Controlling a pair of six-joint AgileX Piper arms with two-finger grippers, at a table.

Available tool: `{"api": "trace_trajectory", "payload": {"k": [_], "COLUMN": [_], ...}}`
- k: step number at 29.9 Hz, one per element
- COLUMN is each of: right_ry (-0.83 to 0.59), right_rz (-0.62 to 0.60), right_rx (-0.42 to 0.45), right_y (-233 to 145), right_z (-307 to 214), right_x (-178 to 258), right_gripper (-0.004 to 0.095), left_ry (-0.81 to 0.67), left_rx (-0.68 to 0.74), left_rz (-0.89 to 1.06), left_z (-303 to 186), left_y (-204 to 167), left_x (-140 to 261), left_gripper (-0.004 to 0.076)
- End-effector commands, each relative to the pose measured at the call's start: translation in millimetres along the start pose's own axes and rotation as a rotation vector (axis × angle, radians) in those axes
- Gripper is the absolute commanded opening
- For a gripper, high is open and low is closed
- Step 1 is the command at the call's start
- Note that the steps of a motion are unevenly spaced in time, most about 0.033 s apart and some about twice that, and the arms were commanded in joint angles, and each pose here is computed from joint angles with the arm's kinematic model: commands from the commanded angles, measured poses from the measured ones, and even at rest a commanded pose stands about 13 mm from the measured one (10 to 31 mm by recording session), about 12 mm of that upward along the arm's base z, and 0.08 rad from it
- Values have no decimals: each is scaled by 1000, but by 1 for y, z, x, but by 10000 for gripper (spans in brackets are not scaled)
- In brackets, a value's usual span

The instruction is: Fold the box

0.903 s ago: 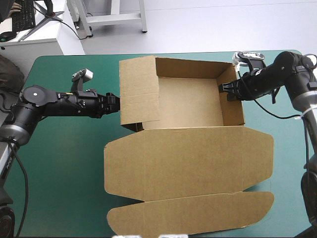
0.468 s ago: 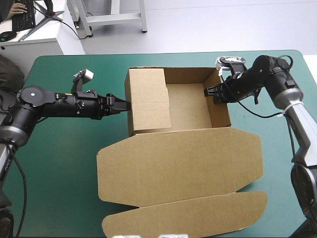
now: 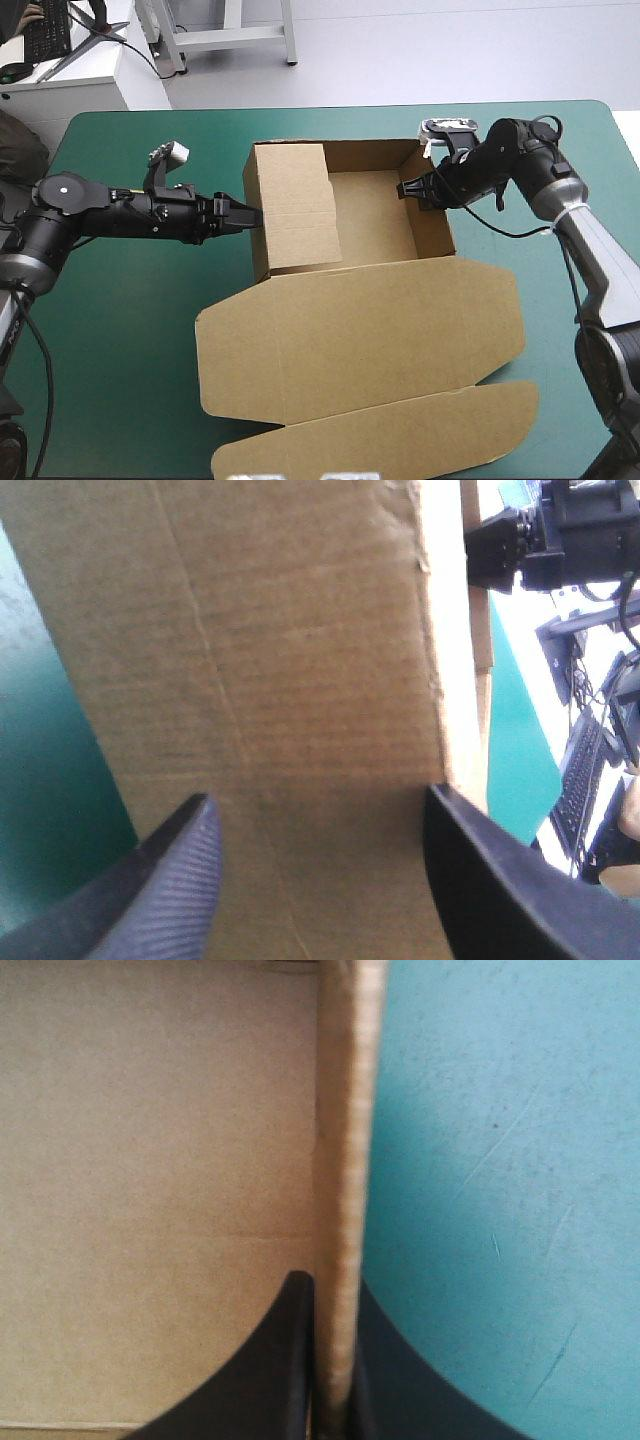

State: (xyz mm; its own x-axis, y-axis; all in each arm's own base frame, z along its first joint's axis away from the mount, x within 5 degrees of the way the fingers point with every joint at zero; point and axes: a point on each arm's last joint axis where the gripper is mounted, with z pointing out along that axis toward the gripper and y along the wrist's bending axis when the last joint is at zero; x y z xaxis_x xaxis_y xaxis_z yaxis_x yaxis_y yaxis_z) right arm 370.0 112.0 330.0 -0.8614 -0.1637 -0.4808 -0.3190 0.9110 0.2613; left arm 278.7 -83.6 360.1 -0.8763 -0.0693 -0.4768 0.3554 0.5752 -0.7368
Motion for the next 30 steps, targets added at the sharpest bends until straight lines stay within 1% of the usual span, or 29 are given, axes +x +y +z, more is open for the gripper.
{"api": "trace_trajectory", "payload": {"k": [1, 5, 7, 18, 25, 27, 30], "right_ry": [-95, -83, -80, -78, -129, -137, -121], "right_rz": [37, 38, 35, -8, -9, -25, -42], "right_rx": [-64, -66, -69, -113, -146, -123, -53], "right_y": [15, 16, 18, 50, 81, 88, 93], "right_z": [-19, -14, -12, -7, -22, -26, -25], "right_x": [-8, -8, -8, -6, -15, -16, -13], "right_gripper": [-18, -18, -18, -18, -12, -12, -12], "left_ry": [-18, -11, -19, 5, -4, -9, -11], "left_rx": [107, 103, 73, -199, -333, -342, -351], "left_rz": [32, 42, 51, 49, 48, 36, 20], "left_z": [-10, -10, -10, -12, -15, -15, -15], "left_y": [-26, -26, -23, 2, 13, 14, 15], "left_x": [1, 2, 1, 3, 1, 1, 1], "left_gripper": [426, 427, 426, 426, 419, 419, 419]}}
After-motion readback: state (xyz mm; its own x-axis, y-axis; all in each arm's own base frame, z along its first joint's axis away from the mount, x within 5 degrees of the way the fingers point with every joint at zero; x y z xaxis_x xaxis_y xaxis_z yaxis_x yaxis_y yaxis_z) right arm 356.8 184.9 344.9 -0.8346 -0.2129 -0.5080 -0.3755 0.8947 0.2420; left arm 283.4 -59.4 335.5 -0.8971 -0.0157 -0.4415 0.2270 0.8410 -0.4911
